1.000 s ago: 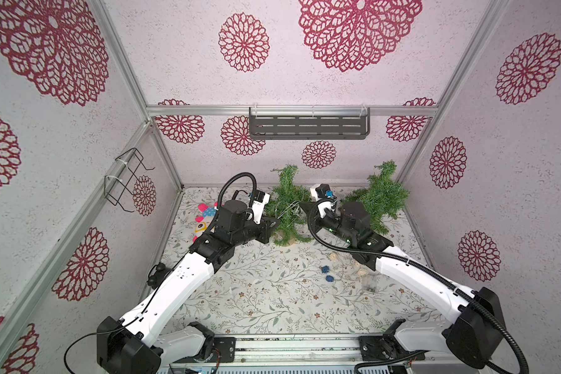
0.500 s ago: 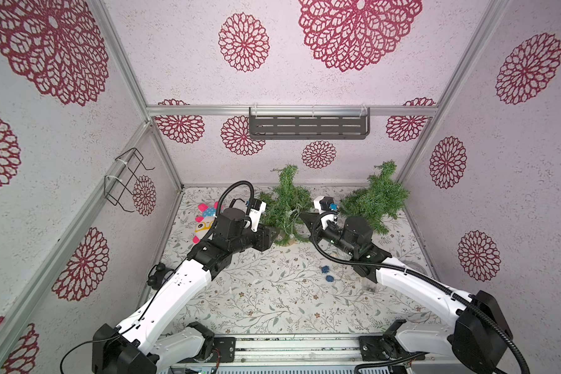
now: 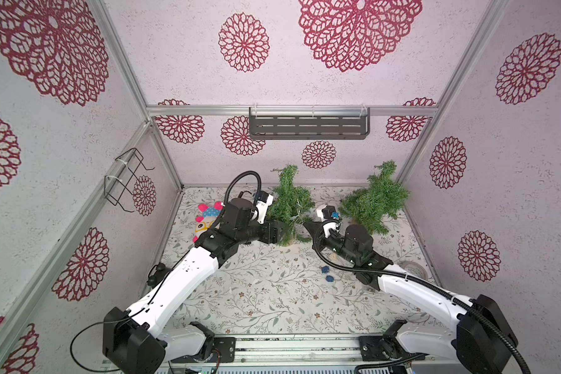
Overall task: Wrap string light around the christmas tree
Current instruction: Wrap the light string around the Christmas tree.
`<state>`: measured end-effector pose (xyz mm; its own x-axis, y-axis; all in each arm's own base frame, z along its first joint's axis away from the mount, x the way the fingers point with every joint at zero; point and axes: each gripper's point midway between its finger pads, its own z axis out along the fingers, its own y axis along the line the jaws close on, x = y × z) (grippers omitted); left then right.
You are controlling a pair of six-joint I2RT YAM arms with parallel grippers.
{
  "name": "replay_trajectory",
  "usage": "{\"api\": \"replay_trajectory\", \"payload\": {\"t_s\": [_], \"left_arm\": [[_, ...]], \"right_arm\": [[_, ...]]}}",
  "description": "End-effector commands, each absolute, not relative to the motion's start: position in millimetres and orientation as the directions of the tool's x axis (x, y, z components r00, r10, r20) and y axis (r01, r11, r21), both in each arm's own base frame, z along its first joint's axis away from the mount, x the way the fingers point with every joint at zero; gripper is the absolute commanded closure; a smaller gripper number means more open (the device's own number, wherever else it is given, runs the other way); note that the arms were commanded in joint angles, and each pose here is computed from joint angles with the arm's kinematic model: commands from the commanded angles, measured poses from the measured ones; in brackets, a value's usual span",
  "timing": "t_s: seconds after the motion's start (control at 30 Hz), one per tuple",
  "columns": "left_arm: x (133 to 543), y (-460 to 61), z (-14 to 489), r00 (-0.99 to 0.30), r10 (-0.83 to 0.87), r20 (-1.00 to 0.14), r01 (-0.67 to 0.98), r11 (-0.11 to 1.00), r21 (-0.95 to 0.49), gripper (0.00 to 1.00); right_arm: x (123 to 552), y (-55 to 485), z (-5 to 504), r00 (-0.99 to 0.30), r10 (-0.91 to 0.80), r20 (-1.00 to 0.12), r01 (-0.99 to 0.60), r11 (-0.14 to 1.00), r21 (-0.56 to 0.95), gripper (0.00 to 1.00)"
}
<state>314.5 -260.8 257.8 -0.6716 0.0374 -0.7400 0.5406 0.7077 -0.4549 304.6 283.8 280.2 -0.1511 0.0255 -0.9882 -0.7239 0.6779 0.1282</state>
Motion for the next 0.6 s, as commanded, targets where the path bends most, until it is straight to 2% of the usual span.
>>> {"api": "replay_trajectory", "payload": {"t_s": [0.0,0.13,0.27,0.47,0.57], "left_arm": [[319.3,-273.5,267.5,-0.657,0.004,-0.754,0.560,0.673,-0.484,0.34],[324.9,-280.2,270.3,-0.647,-0.002,-0.762,0.574,0.657,-0.489,0.44],[325.2,-290.7,268.7,-0.664,0.004,-0.748,0.588,0.621,-0.518,0.60],[319.5,-295.6,258.3,-0.683,0.028,-0.730,0.585,0.620,-0.523,0.67],[318.3,-294.3,260.5,-0.673,0.032,-0.739,0.592,0.621,-0.513,0.79]], "right_arm": [[298.8,283.0,314.1,-0.089,0.105,-0.990,-0.738,0.661,0.136,1.00],[297.2,283.3,315.5,-0.090,0.110,-0.990,-0.742,0.656,0.140,1.00],[297.0,283.0,317.9,-0.088,0.123,-0.989,-0.741,0.655,0.147,1.00],[296.3,283.2,325.3,-0.081,0.163,-0.983,-0.745,0.646,0.168,1.00],[296.8,285.5,326.7,-0.084,0.164,-0.983,-0.750,0.639,0.171,1.00]]}}
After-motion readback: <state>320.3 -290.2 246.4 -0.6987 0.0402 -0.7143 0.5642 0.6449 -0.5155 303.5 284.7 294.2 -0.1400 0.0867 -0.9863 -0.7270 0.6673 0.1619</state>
